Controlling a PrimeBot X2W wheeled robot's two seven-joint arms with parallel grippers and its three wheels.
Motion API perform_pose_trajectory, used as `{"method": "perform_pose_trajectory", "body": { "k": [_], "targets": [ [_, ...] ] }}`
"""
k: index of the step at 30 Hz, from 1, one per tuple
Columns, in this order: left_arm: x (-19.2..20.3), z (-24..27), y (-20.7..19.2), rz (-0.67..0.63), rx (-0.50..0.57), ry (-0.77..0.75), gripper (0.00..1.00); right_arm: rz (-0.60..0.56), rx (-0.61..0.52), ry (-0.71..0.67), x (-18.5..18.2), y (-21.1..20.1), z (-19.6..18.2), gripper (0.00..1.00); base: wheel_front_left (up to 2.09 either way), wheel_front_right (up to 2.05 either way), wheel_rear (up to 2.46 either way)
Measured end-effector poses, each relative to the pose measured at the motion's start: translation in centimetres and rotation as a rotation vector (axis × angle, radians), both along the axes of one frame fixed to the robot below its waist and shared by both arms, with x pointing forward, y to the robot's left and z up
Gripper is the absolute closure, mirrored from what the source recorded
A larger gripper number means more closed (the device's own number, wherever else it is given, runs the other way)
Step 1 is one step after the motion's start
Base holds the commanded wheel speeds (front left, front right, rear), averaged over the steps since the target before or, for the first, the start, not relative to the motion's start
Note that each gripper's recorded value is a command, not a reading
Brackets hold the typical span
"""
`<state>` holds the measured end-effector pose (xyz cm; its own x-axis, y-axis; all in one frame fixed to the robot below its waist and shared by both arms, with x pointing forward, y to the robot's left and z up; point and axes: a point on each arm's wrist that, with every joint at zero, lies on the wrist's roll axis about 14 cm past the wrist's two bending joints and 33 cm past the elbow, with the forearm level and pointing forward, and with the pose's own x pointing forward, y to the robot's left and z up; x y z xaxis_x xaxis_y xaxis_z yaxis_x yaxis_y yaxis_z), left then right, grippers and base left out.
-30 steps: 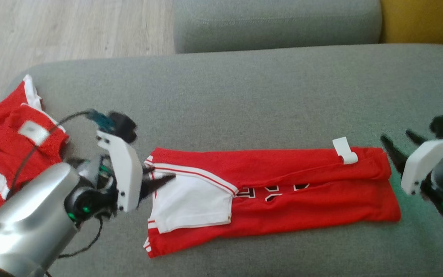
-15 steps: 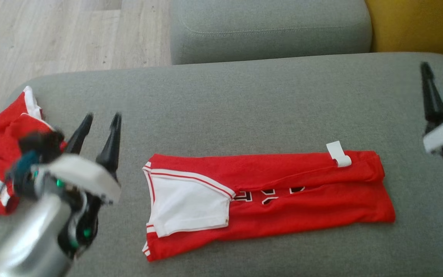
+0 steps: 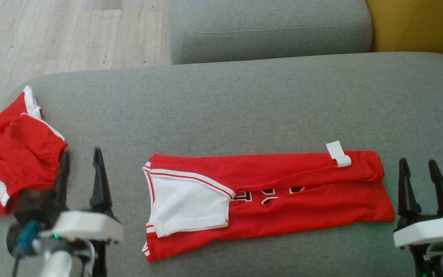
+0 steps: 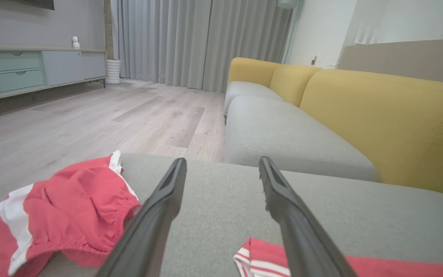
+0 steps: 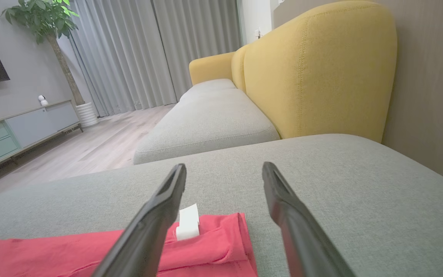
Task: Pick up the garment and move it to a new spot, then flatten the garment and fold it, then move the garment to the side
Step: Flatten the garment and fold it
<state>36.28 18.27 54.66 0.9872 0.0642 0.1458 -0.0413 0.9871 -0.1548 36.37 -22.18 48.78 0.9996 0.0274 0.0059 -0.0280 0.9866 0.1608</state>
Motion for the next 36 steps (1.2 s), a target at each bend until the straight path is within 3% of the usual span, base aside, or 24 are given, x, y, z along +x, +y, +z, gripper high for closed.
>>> {"method": "perform_pose_trajectory", "body": {
  "k": [7, 15, 27, 32, 36],
  "targets": [
    [-1.1, -1.6, -1.7, -0.033, -0.033, 0.024, 0.00, 0.001, 0.004, 0.019, 0.0, 0.5, -0.4, 0.00, 0.00, 0.00, 0.00],
    [-1.2, -1.8, -0.8, -0.006, -0.052, 0.014, 0.00, 0.008, 0.001, 0.101, 0.3, 0.4, -1.9, 0.00, 0.00, 0.00, 0.00],
    [-1.0, -3.4, -0.4, -0.013, -0.046, 0.056, 0.00, 0.063, 0.035, 0.485, 4.5, -0.6, -6.2, 0.00, 0.00, 0.00, 0.00],
    [-1.0, -3.6, 0.4, 0.009, -0.042, 0.063, 0.00, 0.070, 0.085, 0.774, 2.6, -0.2, -11.4, 0.00, 0.00, 0.00, 0.00],
    [-1.3, -4.2, 1.0, 0.028, -0.042, 0.081, 0.00, 0.064, 0.132, 0.857, 1.9, 0.2, -12.9, 0.00, 0.00, 0.00, 0.00]
  ]
}}
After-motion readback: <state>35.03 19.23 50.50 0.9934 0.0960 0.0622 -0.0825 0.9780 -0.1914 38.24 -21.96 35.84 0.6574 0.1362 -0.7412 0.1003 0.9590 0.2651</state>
